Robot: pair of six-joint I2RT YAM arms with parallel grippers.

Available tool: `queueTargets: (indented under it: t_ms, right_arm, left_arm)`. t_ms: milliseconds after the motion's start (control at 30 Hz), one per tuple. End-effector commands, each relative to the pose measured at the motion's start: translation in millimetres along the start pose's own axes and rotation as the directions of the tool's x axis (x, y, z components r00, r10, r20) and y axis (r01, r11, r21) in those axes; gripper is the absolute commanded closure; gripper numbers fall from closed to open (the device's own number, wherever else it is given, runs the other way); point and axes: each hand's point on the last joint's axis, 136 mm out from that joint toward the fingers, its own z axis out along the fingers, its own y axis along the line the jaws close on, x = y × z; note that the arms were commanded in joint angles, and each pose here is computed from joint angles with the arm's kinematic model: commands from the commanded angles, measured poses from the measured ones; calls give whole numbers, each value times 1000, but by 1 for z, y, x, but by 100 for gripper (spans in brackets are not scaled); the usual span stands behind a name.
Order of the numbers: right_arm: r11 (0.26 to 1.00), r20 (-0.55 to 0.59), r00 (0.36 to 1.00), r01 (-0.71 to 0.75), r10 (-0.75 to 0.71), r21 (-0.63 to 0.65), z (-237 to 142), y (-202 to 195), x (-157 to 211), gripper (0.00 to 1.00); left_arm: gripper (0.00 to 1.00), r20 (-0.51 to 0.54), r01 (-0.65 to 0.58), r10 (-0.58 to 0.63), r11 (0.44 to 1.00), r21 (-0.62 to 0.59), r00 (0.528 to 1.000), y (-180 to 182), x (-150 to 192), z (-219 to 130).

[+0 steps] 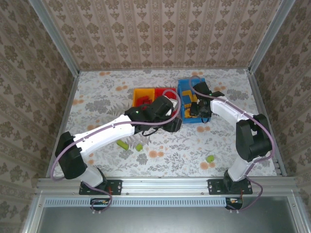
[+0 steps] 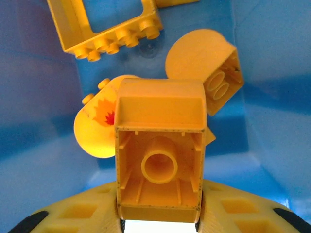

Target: Sort the legos into containers by color

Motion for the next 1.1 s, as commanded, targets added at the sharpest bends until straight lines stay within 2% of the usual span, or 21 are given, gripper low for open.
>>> queueTargets:
  t_ms: [0, 167, 300, 400, 500, 633, 700, 900, 1000, 1067]
  right_arm:
    - [1000, -24, 999, 21, -21, -12, 3, 2, -3, 51]
    - [1000, 0, 1000, 20, -20, -9, -9, 2, -9, 33]
    - [1000, 58, 998, 24, -23, -16, -38, 0, -16, 32]
    - [1000, 114, 993, 25, -24, -6, -69, -7, -16, 32]
    - [1000, 166, 986, -7, 4, 16, -100, -26, -7, 32]
    - [994, 240, 967, -104, 91, 45, -145, -60, 16, 30]
    - [987, 273, 953, -151, 131, 54, -165, -75, 29, 28]
    - [955, 338, 903, -294, 266, 33, -206, -105, 64, 20]
    - [940, 356, 880, -342, 315, 13, -217, -110, 73, 18]
    - [933, 361, 870, -360, 336, 0, -222, -111, 75, 18]
  left_arm:
    - [41, 3, -70, 70, 995, 66, 998, -21, -7, 2]
    - [41, -34, -92, 95, 992, 82, 995, -28, 2, 12]
    - [41, -66, -130, 139, 984, 124, 988, -37, 8, 18]
    - [39, -109, -202, 225, 961, 187, 968, -51, 21, 24]
    - [36, -159, -292, 342, 917, 273, 926, -72, 46, 37]
    - [32, -196, -455, 531, 828, 328, 825, -96, 82, 60]
    - [26, -206, -509, 594, 788, 347, 778, -108, 95, 71]
    - [18, -182, -550, 662, 721, 421, 727, -147, 113, 96]
    - [14, -201, -566, 682, 709, 420, 704, -154, 123, 111]
    - [7, -220, -567, 680, 715, 408, 700, -155, 126, 123]
